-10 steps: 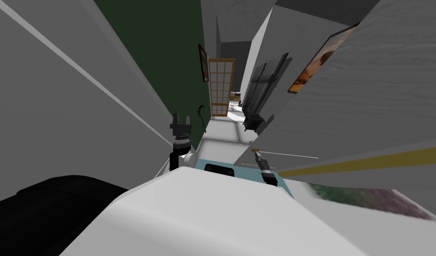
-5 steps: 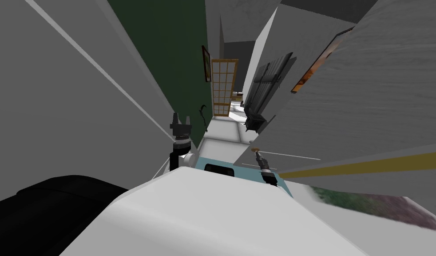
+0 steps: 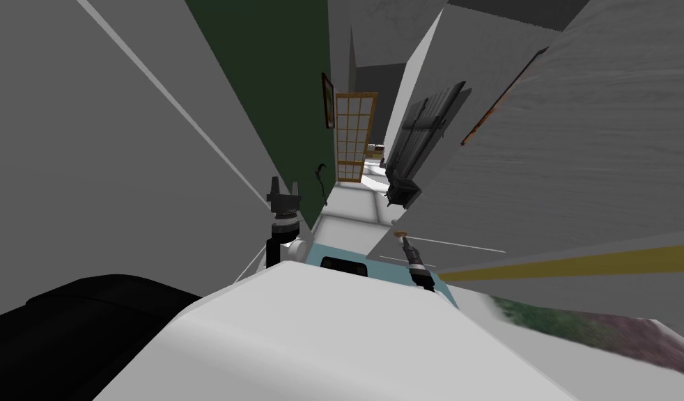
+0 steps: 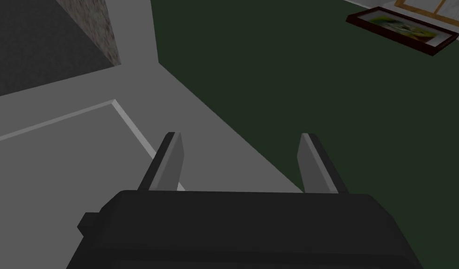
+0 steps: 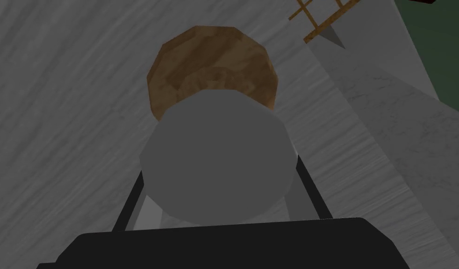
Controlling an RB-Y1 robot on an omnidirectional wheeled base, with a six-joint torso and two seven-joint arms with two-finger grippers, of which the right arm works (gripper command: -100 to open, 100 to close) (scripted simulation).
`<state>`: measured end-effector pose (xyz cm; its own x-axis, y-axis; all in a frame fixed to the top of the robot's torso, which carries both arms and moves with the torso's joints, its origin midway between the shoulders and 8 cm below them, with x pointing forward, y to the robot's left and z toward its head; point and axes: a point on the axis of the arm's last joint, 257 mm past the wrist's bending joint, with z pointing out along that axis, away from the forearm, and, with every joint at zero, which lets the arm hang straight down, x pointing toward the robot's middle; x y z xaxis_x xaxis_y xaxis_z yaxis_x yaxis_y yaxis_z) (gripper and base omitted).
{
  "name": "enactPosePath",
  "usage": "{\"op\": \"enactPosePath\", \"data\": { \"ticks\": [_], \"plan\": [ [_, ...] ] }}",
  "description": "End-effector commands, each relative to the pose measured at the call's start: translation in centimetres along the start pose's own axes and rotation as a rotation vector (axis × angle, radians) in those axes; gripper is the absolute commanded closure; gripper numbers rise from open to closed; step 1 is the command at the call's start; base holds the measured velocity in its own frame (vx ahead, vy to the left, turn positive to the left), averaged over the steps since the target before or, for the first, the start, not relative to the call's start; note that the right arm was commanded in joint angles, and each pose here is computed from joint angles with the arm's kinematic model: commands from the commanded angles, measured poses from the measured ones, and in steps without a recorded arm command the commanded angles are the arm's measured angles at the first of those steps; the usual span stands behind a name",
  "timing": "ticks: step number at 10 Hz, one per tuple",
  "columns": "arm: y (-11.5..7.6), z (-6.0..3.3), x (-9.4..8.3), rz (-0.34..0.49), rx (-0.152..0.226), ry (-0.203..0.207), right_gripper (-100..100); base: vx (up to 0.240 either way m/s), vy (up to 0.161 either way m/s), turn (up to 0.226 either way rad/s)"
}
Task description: Pull the door open
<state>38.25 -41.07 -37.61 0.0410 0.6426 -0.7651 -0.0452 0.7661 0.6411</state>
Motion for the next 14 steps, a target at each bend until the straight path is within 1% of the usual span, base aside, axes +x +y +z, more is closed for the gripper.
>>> {"op": "enactPosePath", "data": {
  "ticks": [1, 2, 3, 4, 5, 6, 7, 8, 9, 10, 11, 12, 13, 14],
  "plan": [
    [0.1, 0.02, 0.3, 0.047, 0.002, 0.0, 100, -0.047, -0.034, 0.064],
    [0.1, 0.16, 0.2, 0.092, 0.007, -0.009, 100, -0.048, -0.027, 0.07],
    [0.1, 0.16, 0.2, 0.097, 0.007, -0.009, 100, -0.043, -0.025, 0.036],
    [0.0, 0.31, 0.1, 0.148, 0.012, -0.018, 100, -0.059, -0.033, 0.086],
    [0.0, 0.46, 0.0, 0.183, 0.017, -0.027, 100, -0.083, -0.043, 0.132],
    [0.0, 0.46, 0.0, 0.2, 0.017, -0.027, 100, -0.055, -0.032, 0.051],
    [-0.1, 0.6, -0.1, 0.245, 0.022, -0.037, 100, -0.054, -0.025, 0.082],
    [-0.1, 0.6, -0.1, 0.252, 0.021, -0.037, 100, -0.043, -0.018, 0.046],
    [-0.1, 0.74, -0.2, 0.301, 0.026, -0.047, 100, -0.056, -0.026, 0.069],
    [-0.1, 0.74, -0.2, 0.304, 0.025, -0.047, 100, -0.048, -0.026, 0.052],
    [-0.2, 0.88, -0.3, 0.356, 0.029, -0.057, 100, -0.054, -0.027, 0.083],
    [-0.2, 1.02, -0.4, 0.393, 0.033, -0.067, 100, -0.077, -0.039, 0.13],
    [-0.2, 1.02, -0.4, 0.411, 0.033, -0.067, 100, -0.064, -0.035, 0.061],
    [-0.3, 1.15, -0.4, 0.456, 0.036, -0.078, 100, -0.067, -0.026, 0.084]
  ]
}}
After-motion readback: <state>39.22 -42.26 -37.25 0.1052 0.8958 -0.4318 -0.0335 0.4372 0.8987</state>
